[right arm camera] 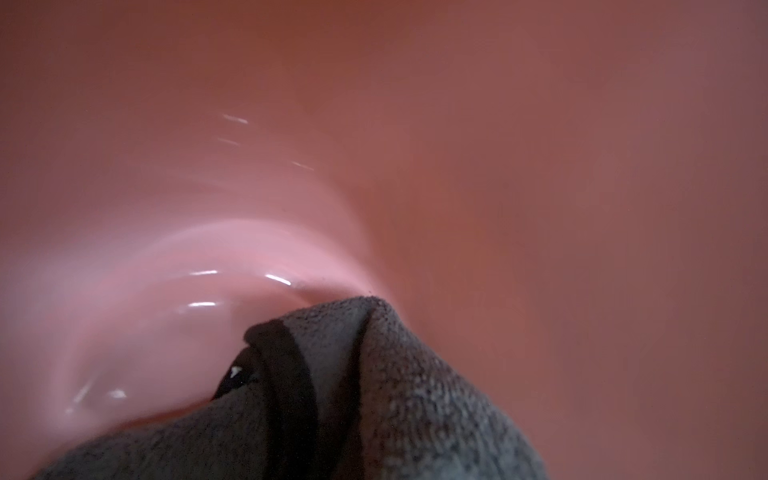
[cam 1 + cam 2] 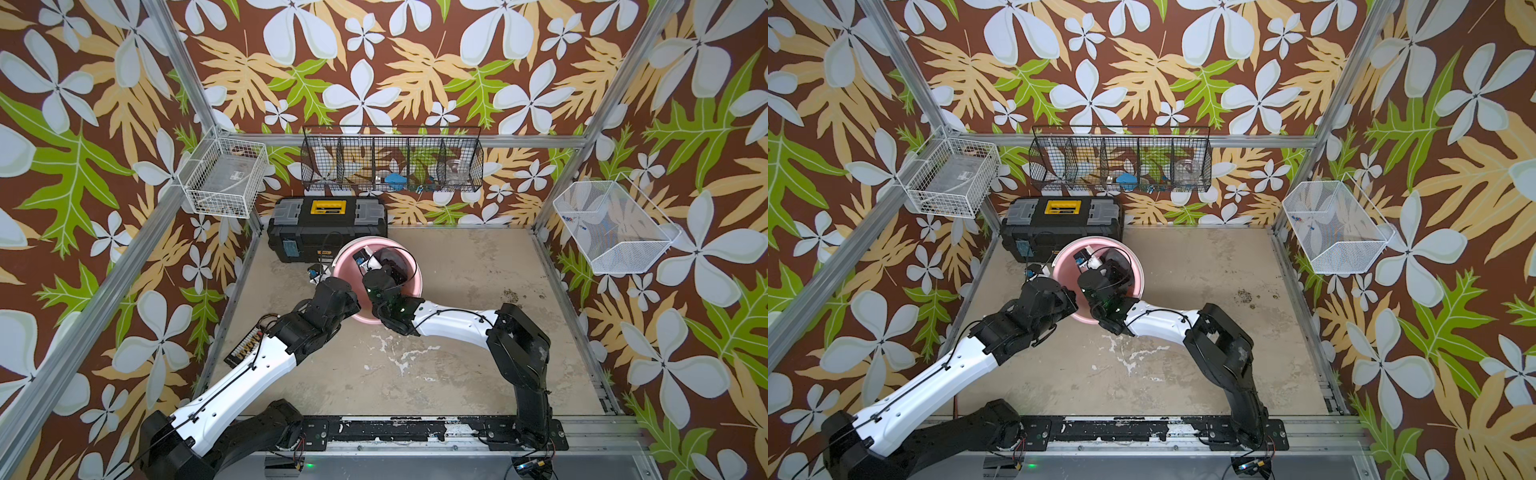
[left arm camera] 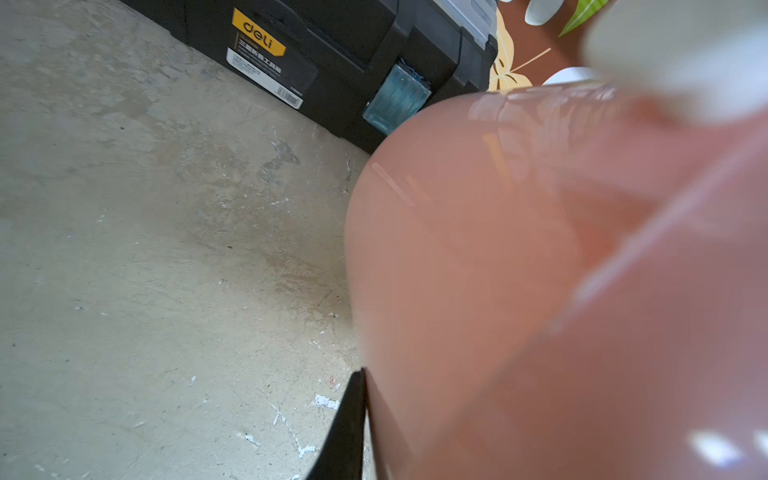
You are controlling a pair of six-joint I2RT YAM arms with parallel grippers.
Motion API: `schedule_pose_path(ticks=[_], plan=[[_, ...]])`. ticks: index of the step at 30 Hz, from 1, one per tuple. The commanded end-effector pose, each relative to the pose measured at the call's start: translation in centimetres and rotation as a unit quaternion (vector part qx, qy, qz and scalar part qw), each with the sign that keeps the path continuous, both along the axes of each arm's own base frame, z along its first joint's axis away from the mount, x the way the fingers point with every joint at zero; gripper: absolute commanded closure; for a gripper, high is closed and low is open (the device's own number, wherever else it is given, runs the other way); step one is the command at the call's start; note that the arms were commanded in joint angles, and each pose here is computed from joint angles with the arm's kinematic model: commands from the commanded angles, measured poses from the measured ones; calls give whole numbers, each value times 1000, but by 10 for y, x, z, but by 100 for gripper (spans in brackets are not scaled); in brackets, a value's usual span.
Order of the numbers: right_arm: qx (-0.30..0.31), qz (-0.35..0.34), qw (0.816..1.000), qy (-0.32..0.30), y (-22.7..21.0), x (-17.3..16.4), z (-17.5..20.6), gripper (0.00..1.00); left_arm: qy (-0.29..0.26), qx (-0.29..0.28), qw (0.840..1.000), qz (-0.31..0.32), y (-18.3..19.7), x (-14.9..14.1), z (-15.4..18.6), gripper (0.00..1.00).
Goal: Wipe the inside of the bucket with a cloth
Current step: Wipe the dirt from the inside of the bucket.
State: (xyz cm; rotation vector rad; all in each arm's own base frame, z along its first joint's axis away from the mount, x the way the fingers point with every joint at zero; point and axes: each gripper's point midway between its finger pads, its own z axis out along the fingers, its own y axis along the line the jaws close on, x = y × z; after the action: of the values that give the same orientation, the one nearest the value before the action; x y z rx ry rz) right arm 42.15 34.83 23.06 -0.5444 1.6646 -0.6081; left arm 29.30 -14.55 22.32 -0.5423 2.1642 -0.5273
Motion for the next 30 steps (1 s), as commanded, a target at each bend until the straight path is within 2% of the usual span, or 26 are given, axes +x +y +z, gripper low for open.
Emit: schedule_pose_path(ticks=[1, 6, 10, 15, 19, 23, 25, 30], plan=[[-3, -35, 998, 46, -13, 4, -20, 100, -28, -15, 999, 11, 2, 4, 17, 100], [13, 22, 986, 164, 12, -3, -57, 100, -30, -9, 999, 16, 2, 7, 15, 100], [49, 72, 960, 265, 34, -23, -84, 100, -30, -4, 999, 26, 4, 11, 12, 100], [109, 136, 909, 378, 59, -52, -114, 100, -38, -11, 999, 34, 5, 12, 15, 100], [186, 190, 844, 466, 84, -76, -132, 100, -37, -11, 999, 33, 4, 13, 14, 100], [267, 243, 789, 497, 110, -95, -128, 100, -33, -18, 999, 34, 3, 12, 12, 100], [301, 269, 770, 494, 119, -101, -116, 100, -26, -15, 999, 35, 3, 12, 6, 100], [363, 326, 739, 464, 134, -106, -73, 100, -2, -13, 999, 38, 4, 9, -9, 100]])
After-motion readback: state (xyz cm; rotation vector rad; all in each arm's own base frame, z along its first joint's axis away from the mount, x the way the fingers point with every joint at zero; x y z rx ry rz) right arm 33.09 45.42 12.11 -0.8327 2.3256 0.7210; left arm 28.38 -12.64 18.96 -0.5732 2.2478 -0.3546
